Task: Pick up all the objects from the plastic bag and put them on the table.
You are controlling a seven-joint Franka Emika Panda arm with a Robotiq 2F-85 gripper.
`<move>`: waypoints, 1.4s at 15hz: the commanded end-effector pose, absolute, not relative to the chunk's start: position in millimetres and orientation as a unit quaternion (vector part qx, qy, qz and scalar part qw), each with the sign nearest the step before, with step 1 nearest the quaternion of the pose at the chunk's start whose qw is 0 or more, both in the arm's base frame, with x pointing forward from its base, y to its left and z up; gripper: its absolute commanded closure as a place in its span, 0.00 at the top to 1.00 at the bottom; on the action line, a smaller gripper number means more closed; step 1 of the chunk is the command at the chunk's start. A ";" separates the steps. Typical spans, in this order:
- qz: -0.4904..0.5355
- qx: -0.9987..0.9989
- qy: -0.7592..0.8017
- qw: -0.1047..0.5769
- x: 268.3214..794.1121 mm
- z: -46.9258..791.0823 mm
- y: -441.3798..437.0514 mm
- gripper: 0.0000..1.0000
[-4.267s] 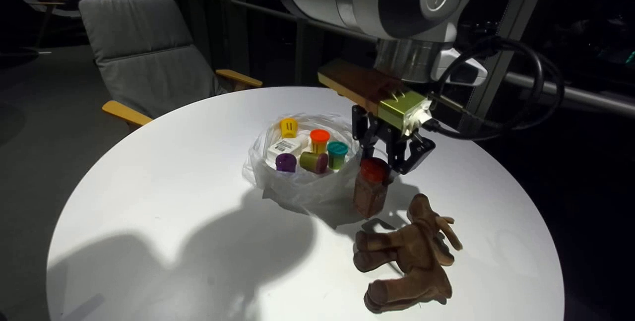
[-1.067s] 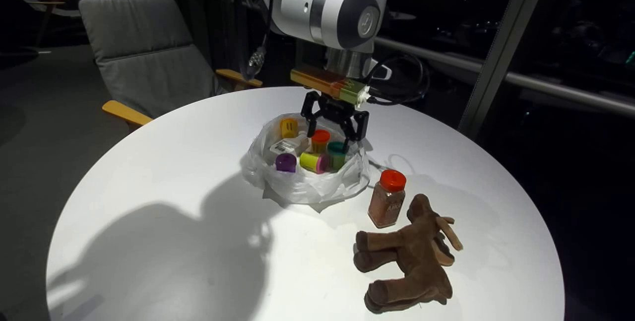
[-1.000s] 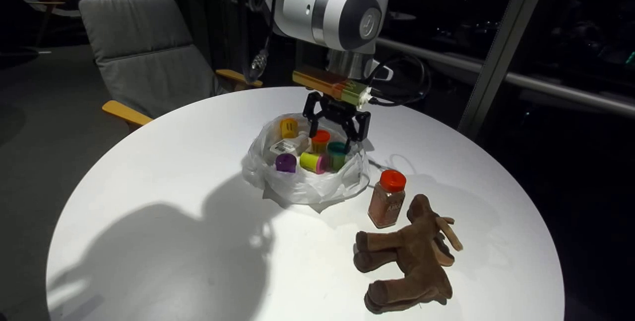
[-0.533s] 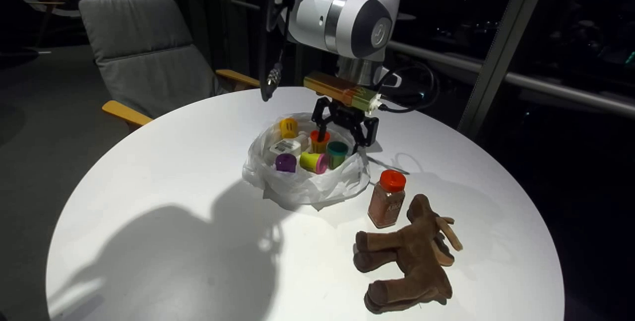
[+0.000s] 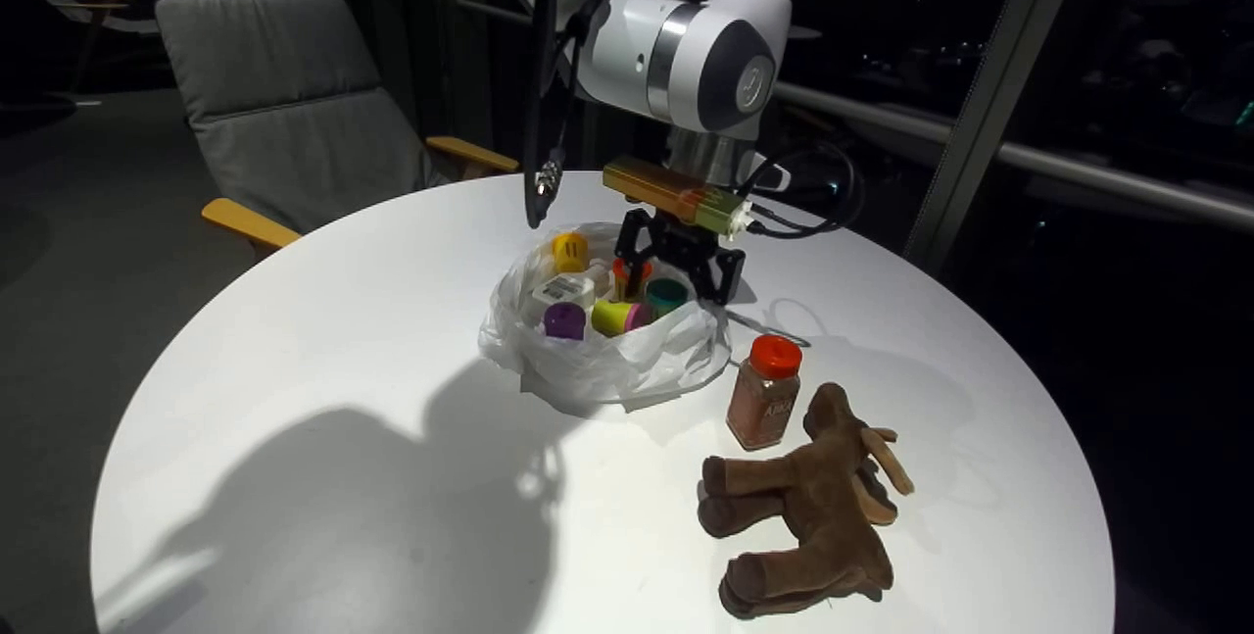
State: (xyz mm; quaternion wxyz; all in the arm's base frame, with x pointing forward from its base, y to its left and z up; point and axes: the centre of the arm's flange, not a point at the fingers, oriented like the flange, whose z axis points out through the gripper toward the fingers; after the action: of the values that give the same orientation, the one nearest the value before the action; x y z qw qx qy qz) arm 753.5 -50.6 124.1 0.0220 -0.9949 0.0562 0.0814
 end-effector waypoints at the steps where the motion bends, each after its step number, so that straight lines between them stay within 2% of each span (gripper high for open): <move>1: 0.076 -0.996 0.048 0.014 778.5 122.4 -48.7 0.62; 5: 0.058 -0.997 0.040 0.007 782.0 128.6 -41.8 0.30; 7: 0.050 -0.998 0.035 -0.003 783.4 133.1 -39.1 0.21; 13: 0.042 -0.999 0.027 -0.012 762.0 176.7 -27.0 0.21; 17: 0.028 -0.998 0.058 0.016 724.7 227.1 -32.9 0.21; 21: 0.037 -0.996 0.075 0.023 686.6 244.0 -38.4 0.21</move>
State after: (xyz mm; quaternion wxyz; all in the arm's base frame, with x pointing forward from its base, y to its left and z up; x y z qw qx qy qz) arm 758.2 -37.9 224.6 0.0131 -0.9977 0.0561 0.0365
